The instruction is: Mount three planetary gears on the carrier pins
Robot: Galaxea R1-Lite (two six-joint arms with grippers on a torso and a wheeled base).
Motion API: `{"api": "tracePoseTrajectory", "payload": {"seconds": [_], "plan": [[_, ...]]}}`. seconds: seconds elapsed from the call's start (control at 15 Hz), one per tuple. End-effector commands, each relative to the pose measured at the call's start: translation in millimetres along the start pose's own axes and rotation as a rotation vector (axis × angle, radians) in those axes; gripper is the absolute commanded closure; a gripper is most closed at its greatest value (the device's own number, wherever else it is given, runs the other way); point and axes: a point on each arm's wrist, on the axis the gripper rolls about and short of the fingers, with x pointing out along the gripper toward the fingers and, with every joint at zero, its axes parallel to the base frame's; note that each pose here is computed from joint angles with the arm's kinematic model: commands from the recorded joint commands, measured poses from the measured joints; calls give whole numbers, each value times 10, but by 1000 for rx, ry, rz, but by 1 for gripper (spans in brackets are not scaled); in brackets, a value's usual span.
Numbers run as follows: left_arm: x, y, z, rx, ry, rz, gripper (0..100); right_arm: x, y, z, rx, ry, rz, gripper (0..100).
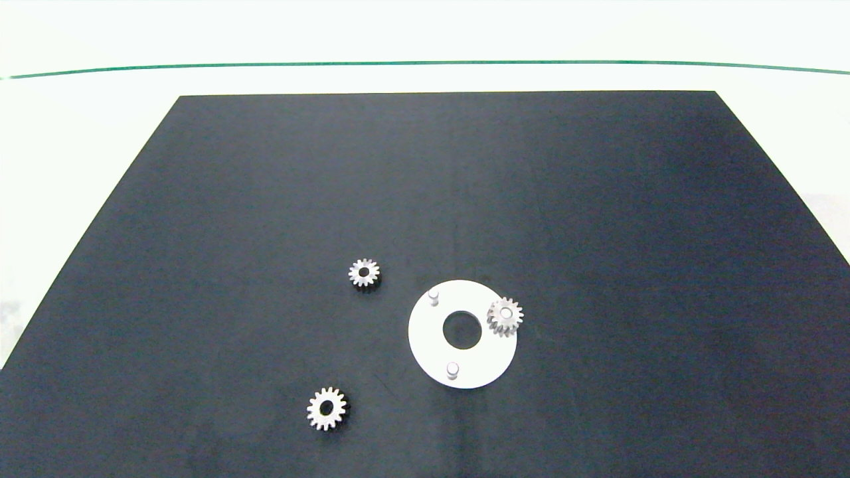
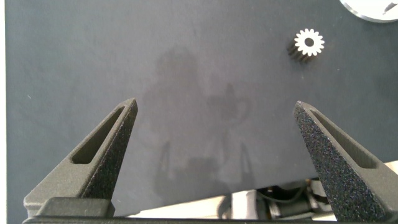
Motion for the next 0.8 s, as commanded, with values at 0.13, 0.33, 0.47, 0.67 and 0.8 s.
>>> {"api": "tracePoseTrajectory", "payload": {"seconds": [0.13, 0.33, 0.47, 0.67, 0.8], "plan": [[285, -9, -146, 66, 35, -6, 0, -254, -55, -138, 42, -90, -73, 0], [494, -18, -261, 72, 79, -21, 0, -302, -68, -110, 52, -109, -93, 0], [550, -13, -217, 115, 111, -32, 0, -307, -71, -99, 54, -112, -95, 0], [684, 2, -103, 138, 112, -30, 0, -298, -63, -116, 56, -107, -92, 0], [720, 2, -84, 144, 115, -40, 0, -268, -41, -163, 49, -89, -88, 0]]}}
